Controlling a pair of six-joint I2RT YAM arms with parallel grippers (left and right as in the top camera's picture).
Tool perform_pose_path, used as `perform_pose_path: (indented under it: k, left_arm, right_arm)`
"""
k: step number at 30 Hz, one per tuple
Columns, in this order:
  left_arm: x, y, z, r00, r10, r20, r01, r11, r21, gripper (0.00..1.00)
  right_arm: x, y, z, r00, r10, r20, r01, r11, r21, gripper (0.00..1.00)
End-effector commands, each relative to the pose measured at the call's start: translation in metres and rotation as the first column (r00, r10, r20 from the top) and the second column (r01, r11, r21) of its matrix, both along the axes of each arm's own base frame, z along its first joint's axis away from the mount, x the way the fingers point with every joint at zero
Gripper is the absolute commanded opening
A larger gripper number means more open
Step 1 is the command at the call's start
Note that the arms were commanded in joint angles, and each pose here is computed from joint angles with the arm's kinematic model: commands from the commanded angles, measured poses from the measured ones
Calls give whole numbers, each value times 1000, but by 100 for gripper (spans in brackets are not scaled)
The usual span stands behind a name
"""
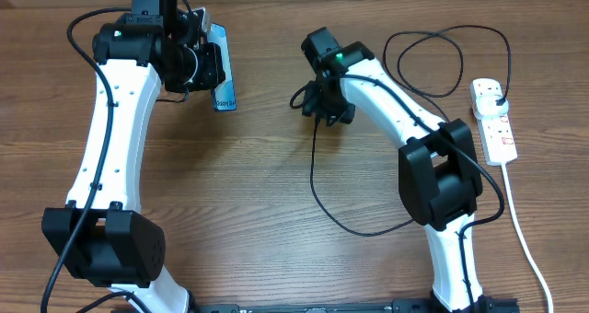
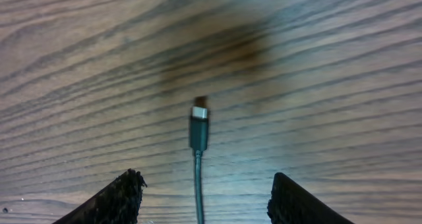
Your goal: Plug charger to phone and switch on socket
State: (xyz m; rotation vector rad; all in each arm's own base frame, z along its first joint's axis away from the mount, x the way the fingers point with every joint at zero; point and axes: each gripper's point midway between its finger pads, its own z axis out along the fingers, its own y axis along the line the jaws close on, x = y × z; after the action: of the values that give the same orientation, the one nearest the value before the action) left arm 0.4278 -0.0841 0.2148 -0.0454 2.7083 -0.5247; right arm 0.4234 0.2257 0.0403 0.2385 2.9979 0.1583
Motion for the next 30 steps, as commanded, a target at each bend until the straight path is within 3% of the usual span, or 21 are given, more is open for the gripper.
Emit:
perform_pose_path:
  k: [1, 12, 23, 30]
  left_arm:
    - [2, -2, 8, 999, -26, 33, 26, 1000, 5, 4]
    - [2, -2, 8, 999, -26, 33, 26, 1000, 5, 4]
    - [2, -2, 8, 999, -26, 33, 26, 1000, 5, 4]
    - [2, -2, 8, 999, -26, 32, 26, 1000, 5, 4]
  right_arm:
    - [-13, 10, -27, 999, 25, -42, -27, 999, -33, 61]
    - [-10, -2, -45, 999, 25, -34, -29, 992, -125, 56]
    - [-13, -7, -64, 997, 11, -81, -20, 993, -120, 20]
    - [-12, -6, -64, 997, 11, -77, -20, 993, -119, 15]
